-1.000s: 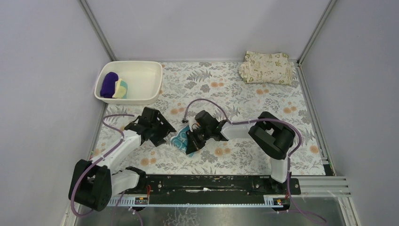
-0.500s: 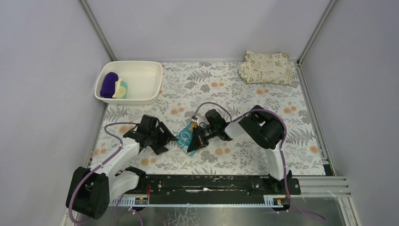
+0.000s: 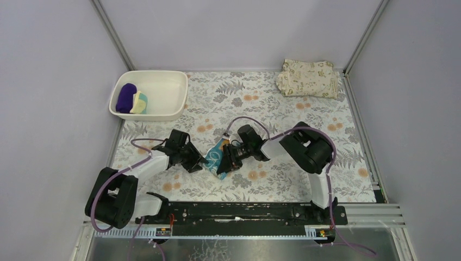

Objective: Roll the towels
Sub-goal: Roll the towel at the center of the board.

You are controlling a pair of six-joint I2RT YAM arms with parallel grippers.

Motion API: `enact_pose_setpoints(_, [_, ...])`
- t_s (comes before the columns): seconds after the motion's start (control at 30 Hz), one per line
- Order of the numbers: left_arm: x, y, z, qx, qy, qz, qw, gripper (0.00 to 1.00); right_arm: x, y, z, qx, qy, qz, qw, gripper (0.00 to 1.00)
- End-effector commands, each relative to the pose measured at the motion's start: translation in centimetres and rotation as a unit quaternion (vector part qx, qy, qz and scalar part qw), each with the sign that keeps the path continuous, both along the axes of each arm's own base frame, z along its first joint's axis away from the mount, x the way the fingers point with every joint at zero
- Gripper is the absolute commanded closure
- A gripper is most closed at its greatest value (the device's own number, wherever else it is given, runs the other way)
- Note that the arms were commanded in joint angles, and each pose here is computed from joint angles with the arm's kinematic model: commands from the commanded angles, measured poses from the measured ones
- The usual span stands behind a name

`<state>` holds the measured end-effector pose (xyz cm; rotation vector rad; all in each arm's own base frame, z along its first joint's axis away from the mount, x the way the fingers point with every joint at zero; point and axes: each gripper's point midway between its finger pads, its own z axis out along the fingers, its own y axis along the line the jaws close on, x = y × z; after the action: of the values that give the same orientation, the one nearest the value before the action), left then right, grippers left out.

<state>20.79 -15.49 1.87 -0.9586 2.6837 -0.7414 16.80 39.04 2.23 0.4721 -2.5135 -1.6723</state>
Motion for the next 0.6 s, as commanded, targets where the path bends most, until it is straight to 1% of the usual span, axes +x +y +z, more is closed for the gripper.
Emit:
enact_pose_setpoints(0.0, [0.8, 0.5, -1.0, 0.030, -0.005, 0.004, 1.000, 0.60, 1.3, -0.5, 1.0, -0.043, -0.078, -0.011, 0.996, 0.60])
enact_pose_setpoints(0.1, [0.7, 0.6, -1.6, 0.043, 0.007, 0.001, 0.999, 0.59, 1.3, -0.7, 1.7, -0.084, -0.141, -0.001, 0.986, 0.51])
enact_pose_setpoints(0.23, [0.5, 0.6, -2.2, 0.056, 0.020, -0.005, 0.998, 0.58, 1.6, -1.2, 2.6, -0.150, -0.241, 0.003, 0.959, 0.45])
enact_pose_setpoints(0.33, [0.4, 0.4, -2.4, 0.060, 0.022, -0.010, 0.998, 0.58, 2.3, -1.7, 3.6, -0.202, -0.330, -0.005, 0.922, 0.43])
enact_pose_setpoints(0.43, [0.5, 0.3, -2.3, 0.063, 0.022, -0.013, 0.998, 0.58, 2.5, -1.5, 5.0, -0.234, -0.415, -0.005, 0.879, 0.44])
enact_pose_setpoints(0.5, [0.5, 0.3, -2.3, 0.065, 0.023, -0.012, 0.998, 0.58, 2.6, -1.5, 5.7, -0.250, -0.454, -0.010, 0.855, 0.44])
enact_pose_setpoints(0.57, [0.5, 0.4, -2.4, 0.068, 0.024, -0.011, 0.997, 0.57, 2.6, -1.5, 6.0, -0.259, -0.481, -0.015, 0.838, 0.44])
